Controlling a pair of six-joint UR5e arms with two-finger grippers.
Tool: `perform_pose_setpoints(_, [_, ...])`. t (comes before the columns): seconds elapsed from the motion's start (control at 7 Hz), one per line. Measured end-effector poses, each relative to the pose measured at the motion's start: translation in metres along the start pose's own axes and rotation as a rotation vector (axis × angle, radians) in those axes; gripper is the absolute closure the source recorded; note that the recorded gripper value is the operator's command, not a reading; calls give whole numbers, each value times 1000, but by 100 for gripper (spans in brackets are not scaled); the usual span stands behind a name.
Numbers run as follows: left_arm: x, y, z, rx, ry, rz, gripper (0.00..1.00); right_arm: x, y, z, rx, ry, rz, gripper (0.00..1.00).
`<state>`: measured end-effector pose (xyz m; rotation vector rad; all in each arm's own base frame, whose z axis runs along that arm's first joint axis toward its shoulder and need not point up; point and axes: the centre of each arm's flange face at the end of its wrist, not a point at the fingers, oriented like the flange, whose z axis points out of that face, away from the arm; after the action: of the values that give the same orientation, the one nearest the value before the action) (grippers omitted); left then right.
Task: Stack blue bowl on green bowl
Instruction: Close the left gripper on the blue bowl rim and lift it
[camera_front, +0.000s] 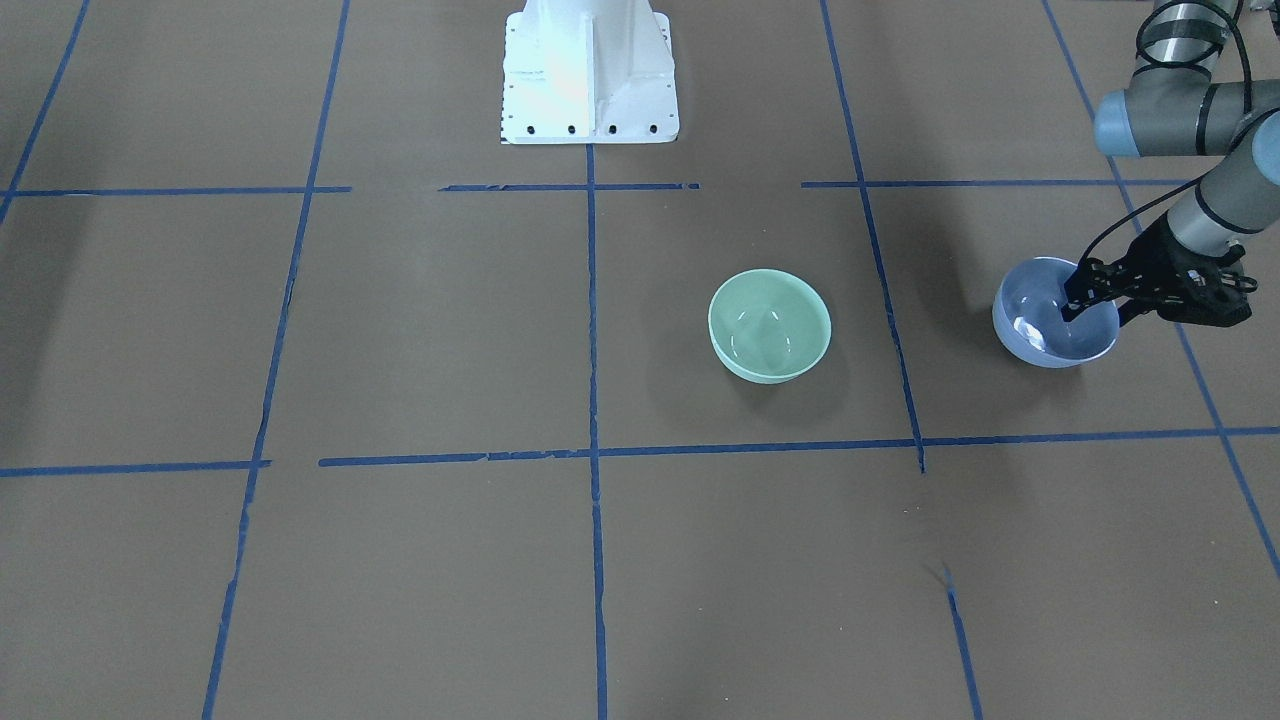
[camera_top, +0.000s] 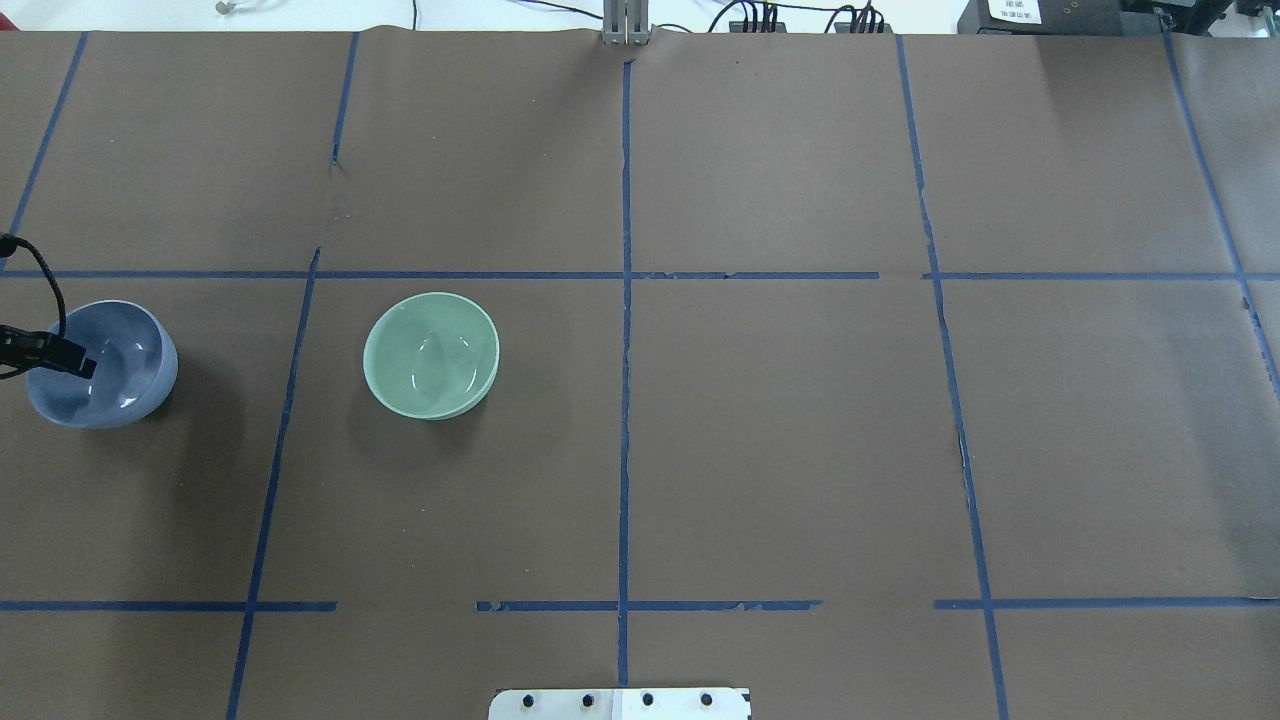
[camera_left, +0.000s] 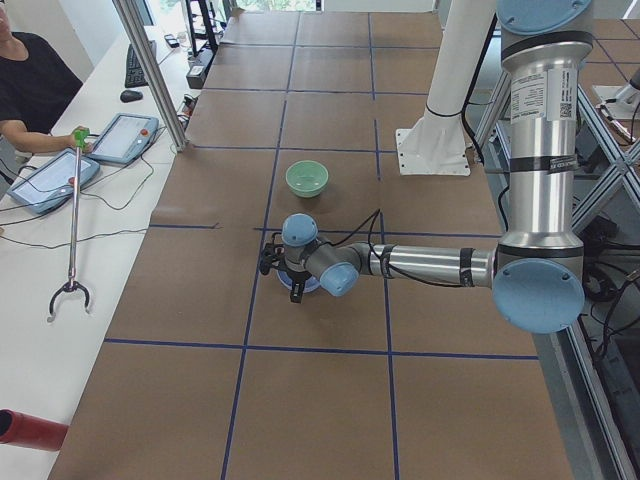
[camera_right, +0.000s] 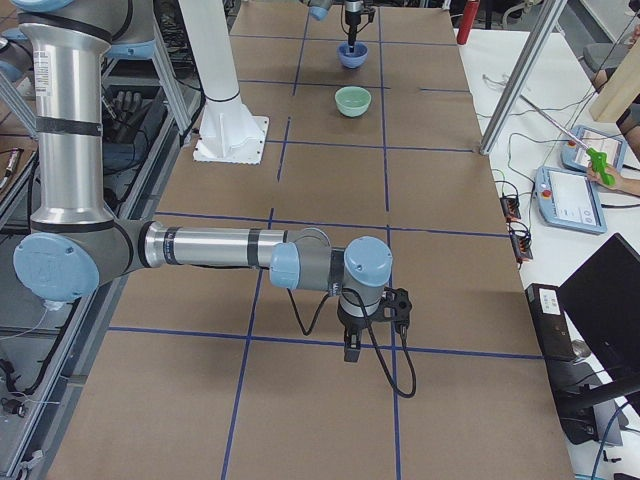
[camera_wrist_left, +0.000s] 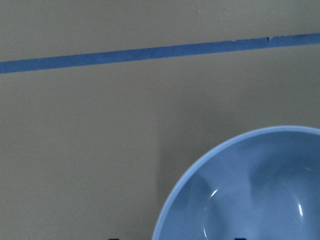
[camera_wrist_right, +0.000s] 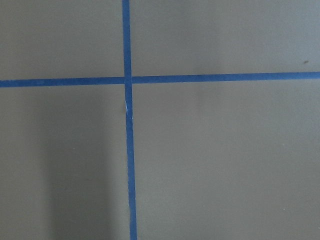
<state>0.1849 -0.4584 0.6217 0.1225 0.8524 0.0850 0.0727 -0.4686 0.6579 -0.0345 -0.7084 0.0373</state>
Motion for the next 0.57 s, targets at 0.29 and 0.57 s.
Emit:
perform_pose_setpoints(0.29, [-3,2,-4,3,0,25,100,0,0,0,0,0,0,0])
perform_pose_setpoints(0.57, [1,12,-19,-7,14,41,100,0,0,0,1,0,1,0])
